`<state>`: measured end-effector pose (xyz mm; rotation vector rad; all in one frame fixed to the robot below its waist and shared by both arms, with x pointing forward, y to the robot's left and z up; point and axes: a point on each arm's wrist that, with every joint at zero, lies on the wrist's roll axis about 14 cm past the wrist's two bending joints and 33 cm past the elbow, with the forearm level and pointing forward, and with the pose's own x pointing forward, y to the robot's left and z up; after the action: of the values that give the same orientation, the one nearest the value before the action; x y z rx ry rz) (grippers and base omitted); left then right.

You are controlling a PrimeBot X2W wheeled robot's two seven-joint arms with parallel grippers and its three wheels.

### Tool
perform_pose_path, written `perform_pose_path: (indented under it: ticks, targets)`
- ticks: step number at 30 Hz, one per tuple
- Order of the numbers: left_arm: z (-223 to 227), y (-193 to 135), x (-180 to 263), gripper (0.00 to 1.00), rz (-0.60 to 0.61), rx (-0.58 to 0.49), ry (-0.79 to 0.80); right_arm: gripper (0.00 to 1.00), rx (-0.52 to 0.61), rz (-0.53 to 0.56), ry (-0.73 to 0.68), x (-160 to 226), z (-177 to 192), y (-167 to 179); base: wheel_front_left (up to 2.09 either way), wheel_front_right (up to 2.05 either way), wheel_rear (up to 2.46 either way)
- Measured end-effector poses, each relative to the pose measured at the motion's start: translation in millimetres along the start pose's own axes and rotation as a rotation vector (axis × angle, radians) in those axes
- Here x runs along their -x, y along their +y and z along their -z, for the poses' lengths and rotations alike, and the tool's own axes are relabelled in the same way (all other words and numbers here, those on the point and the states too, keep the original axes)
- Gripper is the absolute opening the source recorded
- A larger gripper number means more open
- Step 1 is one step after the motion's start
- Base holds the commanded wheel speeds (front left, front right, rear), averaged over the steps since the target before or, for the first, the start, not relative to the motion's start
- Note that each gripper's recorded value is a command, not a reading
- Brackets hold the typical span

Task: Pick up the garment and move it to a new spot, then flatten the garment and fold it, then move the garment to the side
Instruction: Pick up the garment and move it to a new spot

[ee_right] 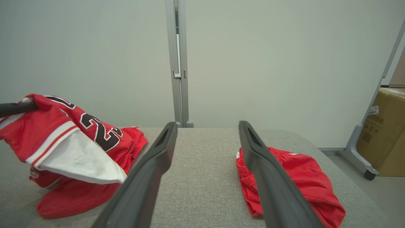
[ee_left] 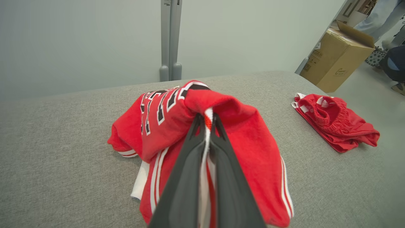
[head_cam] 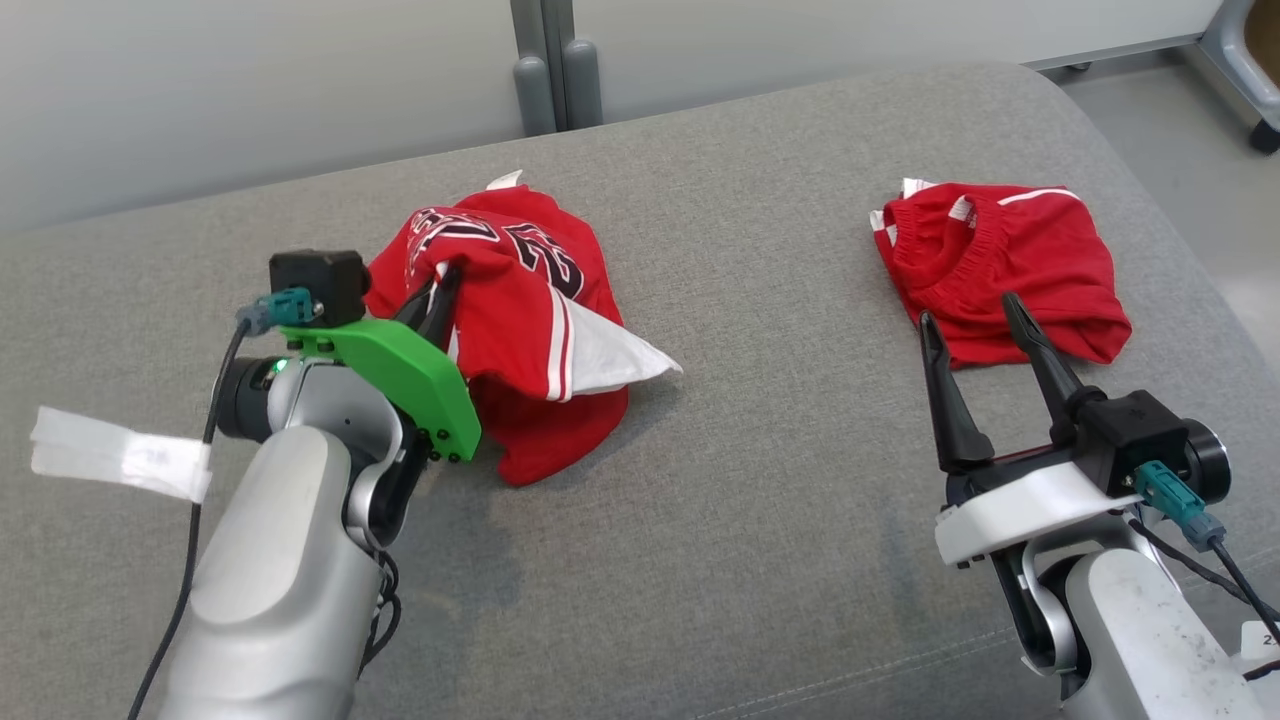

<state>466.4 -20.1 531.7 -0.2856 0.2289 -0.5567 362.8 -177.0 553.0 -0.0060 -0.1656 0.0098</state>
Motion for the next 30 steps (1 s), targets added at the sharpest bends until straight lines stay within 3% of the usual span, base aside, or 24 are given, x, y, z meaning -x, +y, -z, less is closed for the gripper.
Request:
perform_pose_path:
  ticks: [9,12,13,15,17,18,25,30]
  targets:
    - [8,56,20,0.00,-0.168,-0.185,-0.020,1.00,-0.011,-0.050,0.009,-5,4,16,0.00,0.00,0.00]
    - [15,65,25,0.00,-0.202,-0.202,-0.005,1.00,-0.014,-0.067,0.009,-6,5,22,0.00,0.00,0.00]
    - [17,68,27,0.18,-0.216,-0.201,-0.004,1.00,-0.016,-0.077,0.010,-6,5,24,0.00,0.00,0.00]
    - [21,75,32,0.44,-0.248,-0.200,0.004,1.00,-0.018,-0.088,0.013,-6,6,27,0.00,0.00,0.00]
    - [25,82,37,0.96,-0.279,-0.199,0.008,1.00,-0.019,-0.095,0.012,-6,6,30,0.00,0.00,0.00]
    - [27,88,41,1.00,-0.300,-0.193,0.008,1.00,-0.020,-0.097,0.011,-6,5,31,0.00,0.00,0.00]
    - [21,114,60,1.00,-0.409,-0.142,-0.060,1.00,-0.018,-0.107,0.003,-6,3,33,0.00,0.00,0.00]
    - [22,106,68,1.00,-0.411,-0.103,-0.103,1.00,-0.017,-0.117,0.002,-4,2,36,0.00,0.00,0.00]
